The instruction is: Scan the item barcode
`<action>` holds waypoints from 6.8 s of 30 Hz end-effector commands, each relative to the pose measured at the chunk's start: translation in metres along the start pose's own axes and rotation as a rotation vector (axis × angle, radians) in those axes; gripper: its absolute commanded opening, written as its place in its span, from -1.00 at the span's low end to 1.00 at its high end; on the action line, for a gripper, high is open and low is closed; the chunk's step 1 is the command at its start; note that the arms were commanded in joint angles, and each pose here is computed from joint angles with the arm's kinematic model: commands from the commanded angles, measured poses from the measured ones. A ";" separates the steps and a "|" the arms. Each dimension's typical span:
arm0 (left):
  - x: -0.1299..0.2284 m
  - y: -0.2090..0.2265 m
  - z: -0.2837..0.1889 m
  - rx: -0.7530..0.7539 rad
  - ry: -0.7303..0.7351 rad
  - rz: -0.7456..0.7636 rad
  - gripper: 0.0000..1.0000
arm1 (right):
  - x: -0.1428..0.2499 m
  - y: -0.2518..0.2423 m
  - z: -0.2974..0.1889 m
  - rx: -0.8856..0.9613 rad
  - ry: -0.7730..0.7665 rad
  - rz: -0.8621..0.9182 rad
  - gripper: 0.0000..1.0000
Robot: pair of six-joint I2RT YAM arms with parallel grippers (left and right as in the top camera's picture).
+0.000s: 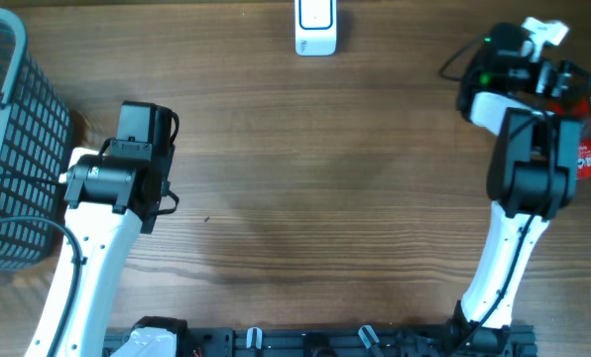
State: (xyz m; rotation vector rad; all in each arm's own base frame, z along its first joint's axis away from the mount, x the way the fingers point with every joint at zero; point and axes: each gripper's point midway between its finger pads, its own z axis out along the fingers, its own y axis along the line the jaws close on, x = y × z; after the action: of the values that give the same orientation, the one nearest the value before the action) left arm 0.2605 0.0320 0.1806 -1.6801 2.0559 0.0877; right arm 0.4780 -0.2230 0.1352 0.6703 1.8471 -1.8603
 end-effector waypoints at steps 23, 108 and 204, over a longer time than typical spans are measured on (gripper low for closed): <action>-0.006 -0.003 -0.002 0.005 -0.019 0.003 1.00 | -0.055 -0.108 -0.271 -0.360 -0.438 0.092 0.91; -0.006 -0.003 -0.002 0.005 -0.019 0.003 1.00 | 0.185 -0.202 -0.305 -1.993 -0.068 0.353 0.99; -0.047 0.075 -0.045 -0.063 -0.118 -0.088 1.00 | 0.166 -0.180 -0.233 -1.606 -0.746 0.711 0.99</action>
State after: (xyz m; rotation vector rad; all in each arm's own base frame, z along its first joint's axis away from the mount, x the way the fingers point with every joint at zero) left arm 0.2154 0.0602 0.2003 -1.7191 1.9931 0.2026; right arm 0.2462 0.0214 0.1738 -0.0482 1.5787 0.1517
